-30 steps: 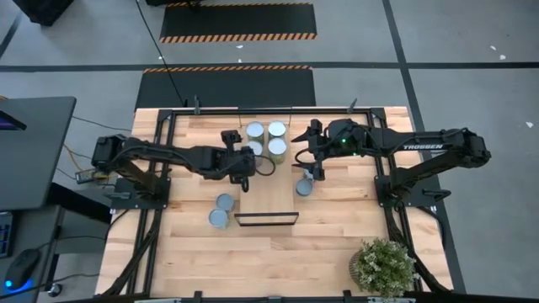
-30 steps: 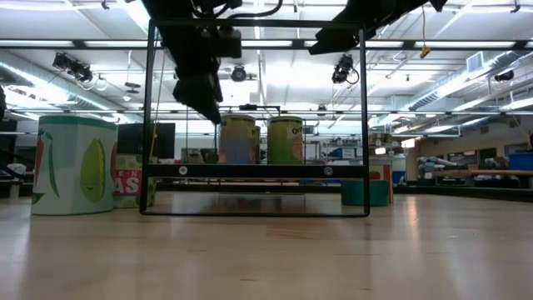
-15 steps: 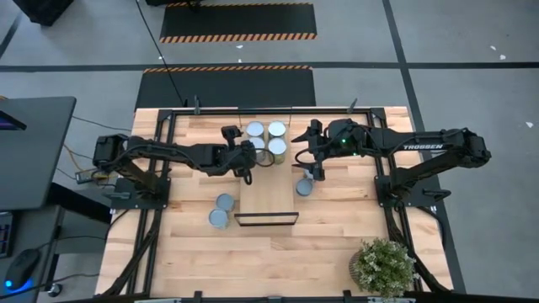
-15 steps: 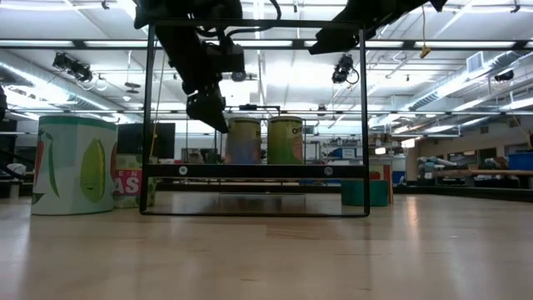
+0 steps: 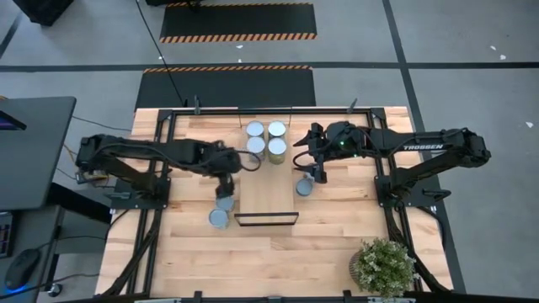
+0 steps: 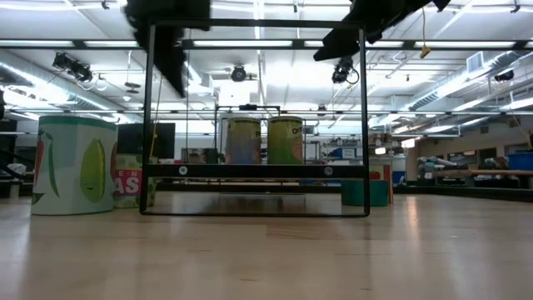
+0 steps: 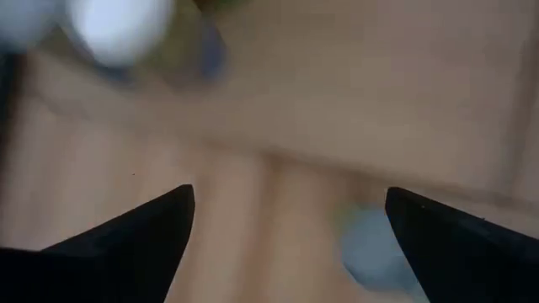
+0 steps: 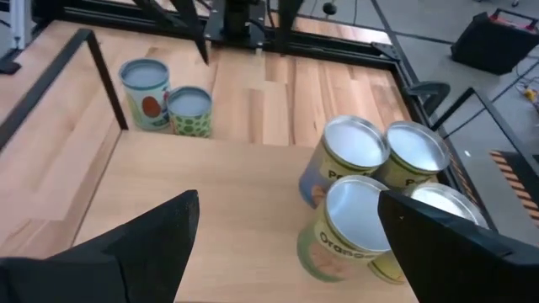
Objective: Pick and place cans onto a shelf
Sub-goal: Put the canned green peas onto the shelf
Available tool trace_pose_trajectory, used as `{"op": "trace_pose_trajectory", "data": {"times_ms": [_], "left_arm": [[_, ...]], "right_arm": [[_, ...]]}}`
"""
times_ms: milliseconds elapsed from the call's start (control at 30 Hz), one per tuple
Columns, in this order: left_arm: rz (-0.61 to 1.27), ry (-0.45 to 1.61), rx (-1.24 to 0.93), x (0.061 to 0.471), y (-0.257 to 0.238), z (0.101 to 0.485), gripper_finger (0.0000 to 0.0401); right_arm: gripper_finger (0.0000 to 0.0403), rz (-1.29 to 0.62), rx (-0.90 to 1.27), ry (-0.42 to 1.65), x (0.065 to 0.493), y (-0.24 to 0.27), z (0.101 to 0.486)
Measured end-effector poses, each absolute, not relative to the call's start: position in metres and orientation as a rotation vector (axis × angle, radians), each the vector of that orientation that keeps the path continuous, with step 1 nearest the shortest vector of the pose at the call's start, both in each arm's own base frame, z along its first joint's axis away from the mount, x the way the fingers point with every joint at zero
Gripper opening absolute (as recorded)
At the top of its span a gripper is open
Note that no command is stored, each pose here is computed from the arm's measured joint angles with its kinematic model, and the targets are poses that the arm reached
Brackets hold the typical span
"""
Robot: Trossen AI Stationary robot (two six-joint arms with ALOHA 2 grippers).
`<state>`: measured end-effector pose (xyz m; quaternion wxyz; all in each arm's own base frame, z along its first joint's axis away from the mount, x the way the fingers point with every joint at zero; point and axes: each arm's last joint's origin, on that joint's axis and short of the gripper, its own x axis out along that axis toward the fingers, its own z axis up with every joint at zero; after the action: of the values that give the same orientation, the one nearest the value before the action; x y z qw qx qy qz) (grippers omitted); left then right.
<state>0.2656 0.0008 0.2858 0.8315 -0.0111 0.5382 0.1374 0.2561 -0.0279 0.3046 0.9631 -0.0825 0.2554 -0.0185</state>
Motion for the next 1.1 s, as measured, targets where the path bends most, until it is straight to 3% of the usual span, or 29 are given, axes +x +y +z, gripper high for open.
{"op": "trace_pose_trajectory", "data": {"times_ms": [233,733,1100], "left_arm": [[0.259,1.326,-0.294,0.235,-0.025,0.288,0.0395],[0.233,1.331,-0.28,0.221,-0.089,0.262,0.0395],[0.442,1.246,-0.221,0.226,-0.068,0.262,0.0395]], "right_arm": [[0.0373,-0.018,-0.174,0.515,0.257,-0.021,0.305],[0.0373,-0.036,-0.183,0.518,0.257,-0.021,0.305],[0.0373,-0.037,-0.182,0.511,0.257,-0.021,0.305]]}}
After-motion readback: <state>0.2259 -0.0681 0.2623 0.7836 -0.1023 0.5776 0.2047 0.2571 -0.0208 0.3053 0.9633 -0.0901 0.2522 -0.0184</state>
